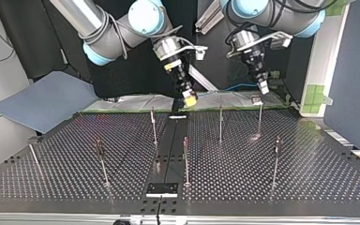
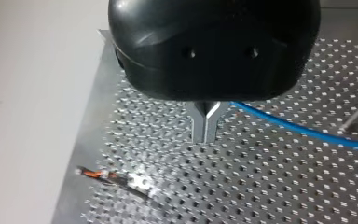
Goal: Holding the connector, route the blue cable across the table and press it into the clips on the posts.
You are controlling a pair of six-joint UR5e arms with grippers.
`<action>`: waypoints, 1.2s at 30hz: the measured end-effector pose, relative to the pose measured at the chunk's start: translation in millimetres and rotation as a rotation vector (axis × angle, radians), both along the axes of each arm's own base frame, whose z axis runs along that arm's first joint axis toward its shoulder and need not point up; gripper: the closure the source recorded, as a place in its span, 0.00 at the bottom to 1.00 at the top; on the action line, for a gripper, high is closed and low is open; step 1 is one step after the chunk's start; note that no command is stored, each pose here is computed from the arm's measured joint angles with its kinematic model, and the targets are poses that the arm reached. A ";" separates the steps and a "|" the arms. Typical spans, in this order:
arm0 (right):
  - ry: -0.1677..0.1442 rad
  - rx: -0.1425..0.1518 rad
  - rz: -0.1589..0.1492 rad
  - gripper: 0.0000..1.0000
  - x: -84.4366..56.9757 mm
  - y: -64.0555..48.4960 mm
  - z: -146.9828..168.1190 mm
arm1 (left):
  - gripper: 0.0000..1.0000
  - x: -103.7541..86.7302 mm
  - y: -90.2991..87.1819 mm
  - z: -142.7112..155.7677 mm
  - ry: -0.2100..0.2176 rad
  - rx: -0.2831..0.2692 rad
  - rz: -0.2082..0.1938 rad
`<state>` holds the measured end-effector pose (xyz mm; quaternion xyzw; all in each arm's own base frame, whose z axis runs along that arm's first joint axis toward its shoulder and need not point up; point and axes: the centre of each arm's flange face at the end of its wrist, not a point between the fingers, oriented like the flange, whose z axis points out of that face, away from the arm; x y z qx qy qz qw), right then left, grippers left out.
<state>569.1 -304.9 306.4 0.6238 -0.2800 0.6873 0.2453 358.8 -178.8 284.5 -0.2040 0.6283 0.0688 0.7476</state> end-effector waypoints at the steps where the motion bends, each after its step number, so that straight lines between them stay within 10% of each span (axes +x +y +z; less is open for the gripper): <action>1: -0.002 0.001 0.001 1.00 1.2 -0.8 2.7 | 1.00 0.6 0.7 4.0 -0.005 -0.001 -0.003; 9: -0.056 0.006 0.021 1.00 14.5 -8.8 25.6 | 1.00 1.9 5.8 32.6 -0.030 0.000 -0.036; 36: -0.058 0.040 0.064 1.00 59.3 -34.8 43.9 | 1.00 42.2 36.3 69.7 0.015 0.011 -0.021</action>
